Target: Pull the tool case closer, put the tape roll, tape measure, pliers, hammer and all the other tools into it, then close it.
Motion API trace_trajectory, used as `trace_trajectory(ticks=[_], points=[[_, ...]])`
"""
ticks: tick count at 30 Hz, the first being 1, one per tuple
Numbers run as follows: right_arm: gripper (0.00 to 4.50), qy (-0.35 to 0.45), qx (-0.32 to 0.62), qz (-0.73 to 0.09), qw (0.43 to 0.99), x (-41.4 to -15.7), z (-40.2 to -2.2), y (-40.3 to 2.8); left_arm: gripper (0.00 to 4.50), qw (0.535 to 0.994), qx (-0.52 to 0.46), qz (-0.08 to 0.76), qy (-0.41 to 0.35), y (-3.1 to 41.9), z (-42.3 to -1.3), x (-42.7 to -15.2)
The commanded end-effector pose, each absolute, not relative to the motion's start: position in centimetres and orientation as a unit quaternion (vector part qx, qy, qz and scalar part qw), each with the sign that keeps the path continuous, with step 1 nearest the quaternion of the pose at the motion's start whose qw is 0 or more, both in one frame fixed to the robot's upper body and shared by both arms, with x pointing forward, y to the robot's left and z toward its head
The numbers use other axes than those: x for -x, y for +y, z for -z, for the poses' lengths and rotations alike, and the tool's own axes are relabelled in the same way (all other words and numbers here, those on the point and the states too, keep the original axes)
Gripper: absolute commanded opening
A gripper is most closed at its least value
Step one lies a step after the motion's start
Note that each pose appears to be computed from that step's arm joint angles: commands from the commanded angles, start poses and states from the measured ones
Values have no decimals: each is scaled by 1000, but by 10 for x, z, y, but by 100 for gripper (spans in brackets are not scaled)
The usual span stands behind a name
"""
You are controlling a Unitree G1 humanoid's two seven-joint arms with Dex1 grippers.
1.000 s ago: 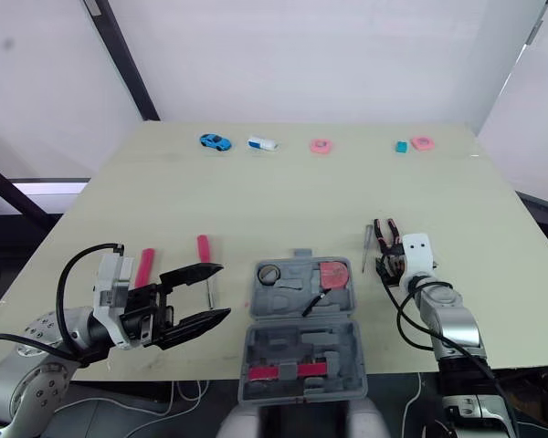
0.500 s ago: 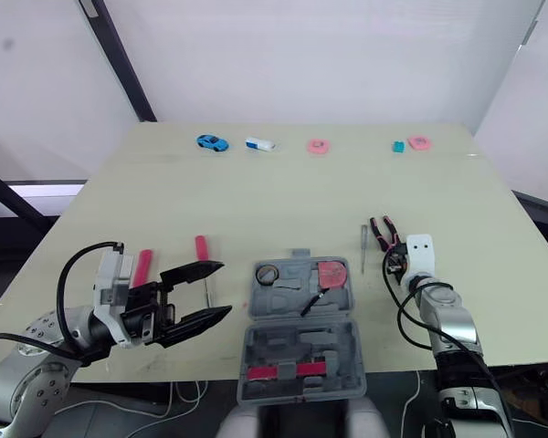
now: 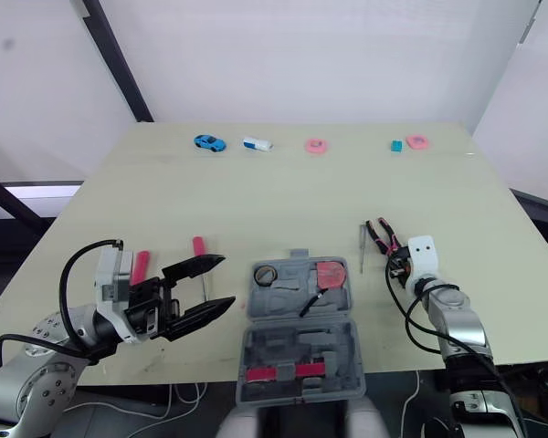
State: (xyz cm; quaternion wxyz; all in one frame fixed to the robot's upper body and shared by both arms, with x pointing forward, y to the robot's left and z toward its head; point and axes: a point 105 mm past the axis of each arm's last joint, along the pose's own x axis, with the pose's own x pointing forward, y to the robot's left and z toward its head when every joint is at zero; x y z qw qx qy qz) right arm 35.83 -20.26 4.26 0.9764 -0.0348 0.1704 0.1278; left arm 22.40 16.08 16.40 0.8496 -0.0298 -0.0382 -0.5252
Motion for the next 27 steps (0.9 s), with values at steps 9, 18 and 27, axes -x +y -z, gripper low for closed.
trace_trajectory(ticks=[9,18,27], points=[[96,90,246,-453,852,-300,-151,-167,450,868,31,490,-70,206,-166,-215],[96,138,327,-569,742,-283,-157,-121,450,857,12,514,14,263,-149,-193],[96,173,376,-602,683,-293,-123,-85,450,864,8,503,26,269,-135,-185]])
